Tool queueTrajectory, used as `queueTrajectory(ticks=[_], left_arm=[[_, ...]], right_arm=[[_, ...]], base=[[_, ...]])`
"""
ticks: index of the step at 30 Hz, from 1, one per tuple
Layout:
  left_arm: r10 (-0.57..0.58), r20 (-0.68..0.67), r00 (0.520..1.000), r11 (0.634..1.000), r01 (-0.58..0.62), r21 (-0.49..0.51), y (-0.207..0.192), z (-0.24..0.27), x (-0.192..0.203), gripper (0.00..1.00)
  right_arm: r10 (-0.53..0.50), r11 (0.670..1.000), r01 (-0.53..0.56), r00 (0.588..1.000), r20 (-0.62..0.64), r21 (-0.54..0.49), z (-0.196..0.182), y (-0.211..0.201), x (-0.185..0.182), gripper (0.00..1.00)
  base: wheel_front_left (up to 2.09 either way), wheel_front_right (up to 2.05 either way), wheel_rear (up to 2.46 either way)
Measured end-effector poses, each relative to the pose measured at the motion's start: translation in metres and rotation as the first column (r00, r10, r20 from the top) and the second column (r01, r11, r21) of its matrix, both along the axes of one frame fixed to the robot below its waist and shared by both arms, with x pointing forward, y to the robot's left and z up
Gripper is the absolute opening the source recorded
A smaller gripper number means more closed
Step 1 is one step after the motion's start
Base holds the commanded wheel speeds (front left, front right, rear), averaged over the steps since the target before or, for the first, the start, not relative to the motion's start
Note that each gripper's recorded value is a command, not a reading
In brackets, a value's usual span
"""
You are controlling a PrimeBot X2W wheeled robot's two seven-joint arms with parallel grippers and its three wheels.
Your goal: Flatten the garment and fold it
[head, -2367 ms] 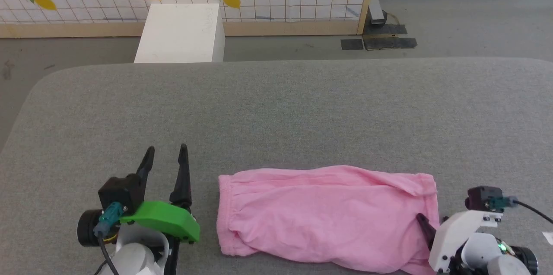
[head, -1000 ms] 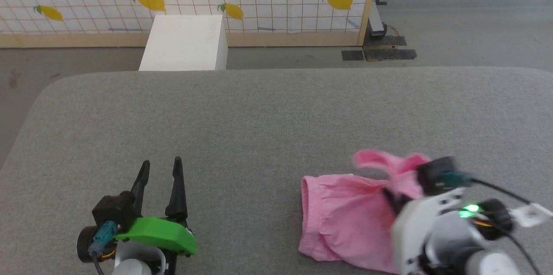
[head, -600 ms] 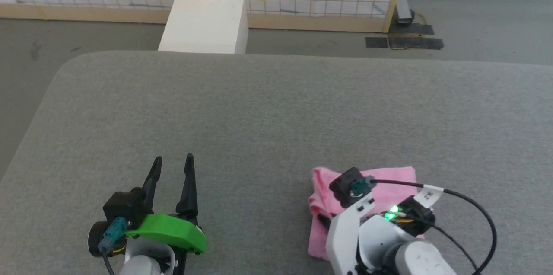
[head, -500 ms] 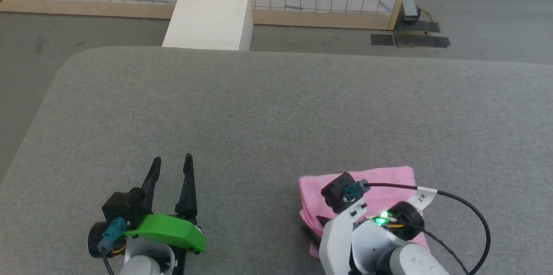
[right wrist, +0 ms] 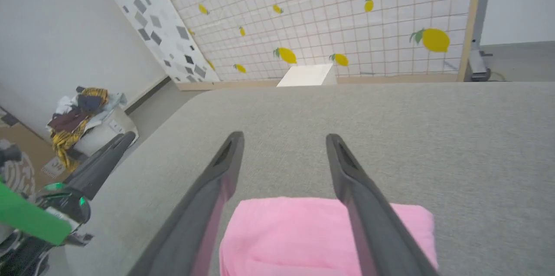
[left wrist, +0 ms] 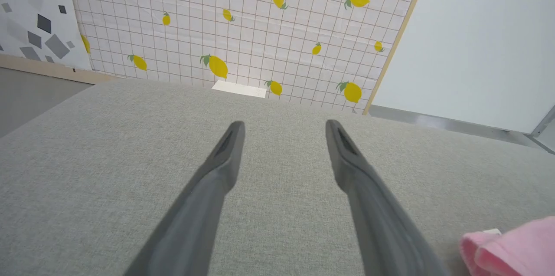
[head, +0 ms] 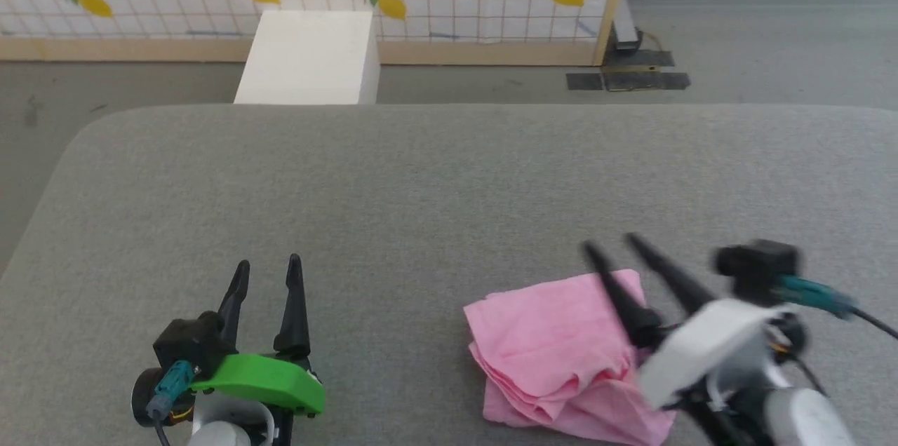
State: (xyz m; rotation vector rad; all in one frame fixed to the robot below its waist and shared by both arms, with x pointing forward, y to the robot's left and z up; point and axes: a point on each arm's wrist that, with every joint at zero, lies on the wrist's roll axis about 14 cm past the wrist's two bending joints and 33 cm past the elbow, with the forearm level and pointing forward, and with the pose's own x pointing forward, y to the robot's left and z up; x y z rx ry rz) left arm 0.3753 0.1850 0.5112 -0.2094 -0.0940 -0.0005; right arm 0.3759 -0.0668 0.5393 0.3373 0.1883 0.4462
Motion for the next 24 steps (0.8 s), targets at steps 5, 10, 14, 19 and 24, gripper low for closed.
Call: queueTrajectory(ticks=[5,10,14,19,24], left_arm=[[-0.038,0.017,0.999,0.999,0.038,0.0,-0.013,0.005,0.004,1.0],[-0.057,0.014,0.998,0.998,0.057,0.002,-0.019,0.004,0.007,1.0],[-0.062,0.003,0.998,0.998,0.062,-0.001,-0.02,0.0,0.008,1.0],[-0.049,-0.007,0.999,0.999,0.049,-0.002,-0.015,-0.003,0.007,1.0],[-0.041,-0.011,0.999,0.999,0.041,-0.002,-0.012,-0.005,0.004,1.0]], right_arm=[[-0.258,0.965,0.257,0.966,0.003,-0.053,-0.023,-0.08,0.0,1.0],[-0.343,0.938,0.33,0.928,-0.144,-0.106,-0.074,-0.11,-0.012,1.0],[-0.316,0.948,0.293,0.903,-0.292,-0.123,-0.114,-0.103,-0.019,1.0],[-0.216,0.976,0.201,0.877,-0.43,-0.082,-0.137,-0.074,-0.019,1.0],[-0.117,0.993,0.093,0.813,-0.571,-0.071,-0.16,-0.05,-0.034,0.56]], base=[[0.0,0.0,0.0],[0.0,0.0,0.0],[0.0,0.0,0.0],[0.0,0.0,0.0],[0.0,0.0,0.0]])
